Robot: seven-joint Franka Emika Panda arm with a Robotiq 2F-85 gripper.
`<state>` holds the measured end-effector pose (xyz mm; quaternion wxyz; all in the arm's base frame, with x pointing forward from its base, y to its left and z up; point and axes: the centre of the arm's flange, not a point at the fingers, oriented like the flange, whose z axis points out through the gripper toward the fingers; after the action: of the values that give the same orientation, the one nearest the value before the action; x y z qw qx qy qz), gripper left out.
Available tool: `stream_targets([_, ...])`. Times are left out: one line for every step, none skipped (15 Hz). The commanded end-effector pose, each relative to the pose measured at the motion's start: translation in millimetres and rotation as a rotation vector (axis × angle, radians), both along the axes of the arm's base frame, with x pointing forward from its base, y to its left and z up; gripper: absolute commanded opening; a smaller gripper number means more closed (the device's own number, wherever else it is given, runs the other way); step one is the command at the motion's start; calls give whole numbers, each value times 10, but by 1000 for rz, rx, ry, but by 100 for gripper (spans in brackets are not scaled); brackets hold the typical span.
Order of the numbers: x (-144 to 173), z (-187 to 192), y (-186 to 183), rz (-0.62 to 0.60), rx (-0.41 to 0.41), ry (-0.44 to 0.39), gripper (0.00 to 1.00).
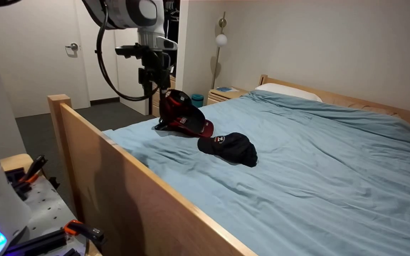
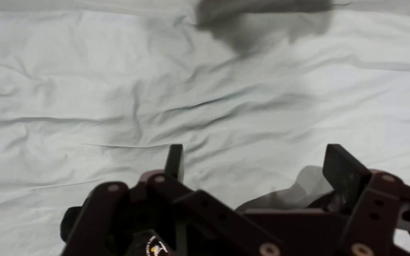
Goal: Turn the cap upside down
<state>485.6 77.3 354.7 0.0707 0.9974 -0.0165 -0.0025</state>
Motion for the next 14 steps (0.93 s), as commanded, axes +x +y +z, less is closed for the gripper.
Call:
stream_targets([492,-388,20,-39,-146,3,100])
stream_targets([612,-500,50,-24,-180,1,100])
stream_targets([706,-587,69,-12,-208,0,100])
stream_targets([804,-684,91,18,-228,-10,100])
stream_targets([894,-766,109,40,-243,-18,100])
stream_targets([993,-855,132,79,-221,-21,100])
stream_targets([1047,-889,154,77,-192,-33,100])
stream_targets([799,-793,110,50,-205,-13,100])
stream_targets([878,-863,143,55,-199,-20,100])
stream_targets([928,-909,158,57,-197,-20,100])
stream_targets([954,-930,160,56,-197,-20,100])
stream_targets([969,-928,158,56,-197,-22,100])
stream_targets([1002,-973,151,51,-192,-12,100])
stream_targets([1066,-1069,165,52,-201,-19,100])
